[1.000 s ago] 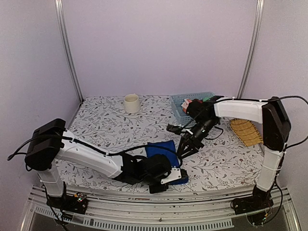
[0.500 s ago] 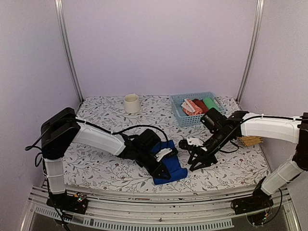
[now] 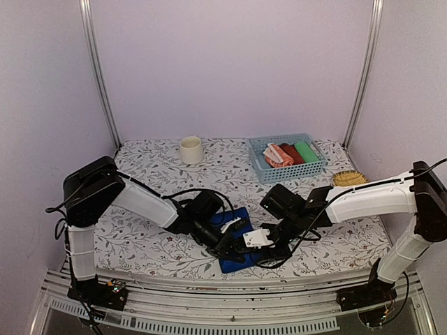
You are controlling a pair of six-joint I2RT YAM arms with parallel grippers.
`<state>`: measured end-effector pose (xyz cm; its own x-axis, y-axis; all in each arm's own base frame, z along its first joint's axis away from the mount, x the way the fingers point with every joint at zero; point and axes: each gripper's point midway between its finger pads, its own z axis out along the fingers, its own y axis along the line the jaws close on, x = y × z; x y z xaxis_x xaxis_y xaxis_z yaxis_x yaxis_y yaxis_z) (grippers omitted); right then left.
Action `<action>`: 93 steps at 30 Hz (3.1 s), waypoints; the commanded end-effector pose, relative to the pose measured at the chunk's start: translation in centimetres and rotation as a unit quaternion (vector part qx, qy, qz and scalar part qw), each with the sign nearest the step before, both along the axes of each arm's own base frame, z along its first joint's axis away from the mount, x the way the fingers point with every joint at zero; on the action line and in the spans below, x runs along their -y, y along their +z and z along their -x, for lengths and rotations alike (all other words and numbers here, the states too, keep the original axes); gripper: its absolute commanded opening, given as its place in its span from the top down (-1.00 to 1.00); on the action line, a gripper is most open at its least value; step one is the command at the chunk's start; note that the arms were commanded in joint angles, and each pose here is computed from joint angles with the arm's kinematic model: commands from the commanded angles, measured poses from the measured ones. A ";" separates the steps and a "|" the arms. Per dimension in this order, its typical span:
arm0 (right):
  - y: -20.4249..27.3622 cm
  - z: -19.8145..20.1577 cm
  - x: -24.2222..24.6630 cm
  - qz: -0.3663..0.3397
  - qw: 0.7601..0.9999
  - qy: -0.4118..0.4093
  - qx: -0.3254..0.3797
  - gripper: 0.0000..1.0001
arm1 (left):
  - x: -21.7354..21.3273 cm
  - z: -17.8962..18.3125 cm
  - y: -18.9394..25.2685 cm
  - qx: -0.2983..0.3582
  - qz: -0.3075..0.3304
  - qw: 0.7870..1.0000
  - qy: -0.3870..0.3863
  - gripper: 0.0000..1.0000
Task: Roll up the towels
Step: Roll the towel at the center of the board.
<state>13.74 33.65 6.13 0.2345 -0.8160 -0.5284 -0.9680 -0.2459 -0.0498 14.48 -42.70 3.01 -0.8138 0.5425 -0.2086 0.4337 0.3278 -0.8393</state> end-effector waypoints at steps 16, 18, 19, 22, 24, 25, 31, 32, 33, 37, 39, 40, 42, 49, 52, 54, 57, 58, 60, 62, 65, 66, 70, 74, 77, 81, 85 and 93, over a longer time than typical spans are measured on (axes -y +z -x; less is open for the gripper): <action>-5.2 3.2 -1.0 0.056 0.996 0.068 -0.034 0.83 | -2.1 -2.0 1.6 0.063 0.015 0.998 0.026 0.48; -4.6 4.1 -1.1 0.057 0.993 0.072 -0.071 0.88 | -3.3 -2.3 2.6 0.118 0.013 0.992 0.038 0.37; -4.2 4.4 -1.2 0.057 0.992 0.071 -0.092 0.90 | -4.1 -2.6 2.9 0.148 0.008 0.988 0.048 0.33; -3.4 5.1 -1.4 0.062 0.983 0.061 -0.162 0.92 | -7.0 -4.4 3.1 0.238 -0.042 0.964 0.113 0.30; -3.2 4.7 -1.8 0.065 0.975 0.049 -0.206 0.93 | -8.9 -5.1 2.8 0.276 -0.071 0.946 0.156 0.30; -3.2 4.2 -2.0 0.068 0.971 0.041 -0.226 0.93 | -9.5 -5.0 2.8 0.296 -0.075 0.937 0.168 0.30; -4.5 0.8 -3.5 0.096 0.938 -0.007 -0.332 0.93 | -9.8 -0.7 5.7 0.477 -0.065 0.859 0.173 0.31; -4.8 0.5 -3.6 0.099 0.929 -0.015 -0.357 0.93 | -10.2 -0.4 5.7 0.487 -0.080 0.851 0.178 0.32; -5.0 -0.1 -3.7 0.101 0.921 -0.024 -0.376 0.92 | -10.5 0.0 5.5 0.493 -0.093 0.847 0.176 0.34; -6.8 -1.0 -3.6 0.124 0.893 -0.045 -0.430 0.92 | -9.7 2.6 4.4 0.537 -0.093 0.833 0.097 0.34; -7.2 -1.1 -3.6 0.129 0.891 -0.048 -0.433 0.91 | -8.9 2.9 3.4 0.562 -0.110 0.819 0.049 0.19; -7.2 -1.1 -3.6 0.129 0.890 -0.048 -0.435 0.92 | -8.5 2.7 2.9 0.575 -0.129 0.807 0.026 -0.04; -7.3 -1.0 -3.5 0.132 0.889 -0.048 -0.437 0.91 | -7.8 2.3 1.5 0.606 -0.172 0.776 -0.029 -0.12; -7.6 -0.8 -3.0 0.140 0.888 -0.051 -0.435 0.90 | -5.6 1.8 0.7 0.674 -0.196 0.705 -0.106 0.03; -7.9 -0.8 -2.9 0.144 0.888 -0.054 -0.433 0.90 | -5.1 1.2 1.0 0.686 -0.212 0.688 -0.105 0.12; -8.0 -0.8 -2.9 0.146 0.888 -0.056 -0.434 0.90 | -5.4 0.9 1.2 0.687 -0.233 0.680 -0.105 0.14; -7.9 -0.8 -2.9 0.144 0.888 -0.056 -0.432 0.90 | -6.1 0.8 2.1 0.688 -0.246 0.677 -0.094 0.10; -7.8 -0.9 -2.9 0.144 0.889 -0.056 -0.431 0.90 | -6.2 1.1 2.5 0.688 -0.241 0.678 -0.094 0.06; -7.8 -1.0 -3.0 0.144 0.890 -0.057 -0.428 0.90 | -6.4 1.5 3.4 0.693 -0.234 0.676 -0.092 0.03; -7.8 -1.0 -3.0 0.144 0.890 -0.058 -0.428 0.90 | -6.2 1.6 4.8 0.707 -0.232 0.663 -0.080 0.03; -7.9 -1.0 -3.0 0.144 0.890 -0.058 -0.428 0.90 | -5.3 1.8 6.4 0.721 -0.220 0.652 -0.076 0.01; -7.9 -0.9 -3.0 0.145 0.890 -0.058 -0.429 0.90 | -4.8 2.1 6.3 0.719 -0.210 0.657 -0.087 0.00; -7.9 -1.0 -2.9 0.145 0.890 -0.059 -0.429 0.89 | -3.4 3.7 3.7 0.696 -0.184 0.677 -0.152 0.02; -7.9 -0.9 -2.9 0.145 0.889 -0.059 -0.430 0.89 | -3.5 2.5 1.0 0.661 -0.209 0.703 -0.157 0.12; -7.8 -0.9 -2.9 0.145 0.889 -0.060 -0.431 0.89 | -3.7 1.5 0.0 0.657 -0.226 0.702 -0.155 0.27; -7.5 -0.8 -2.9 0.142 0.888 -0.059 -0.434 0.88 | -3.7 1.0 -0.2 0.656 -0.227 0.705 -0.147 0.57; -6.3 -0.6 -2.9 0.134 0.888 -0.054 -0.436 0.82 | -4.3 0.2 -1.1 0.651 -0.244 0.703 -0.146 0.80; 3.4 -4.1 -0.7 0.015 0.921 -0.056 -0.386 0.35 | -4.0 1.2 -1.5 0.567 -0.219 0.782 -0.139 1.00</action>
<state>15.00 36.67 4.88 -0.2991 -0.8788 -0.3717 -0.6309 -0.1101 0.7680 13.44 -39.75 3.37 0.0484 0.8825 -0.4678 0.8651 0.1971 0.4613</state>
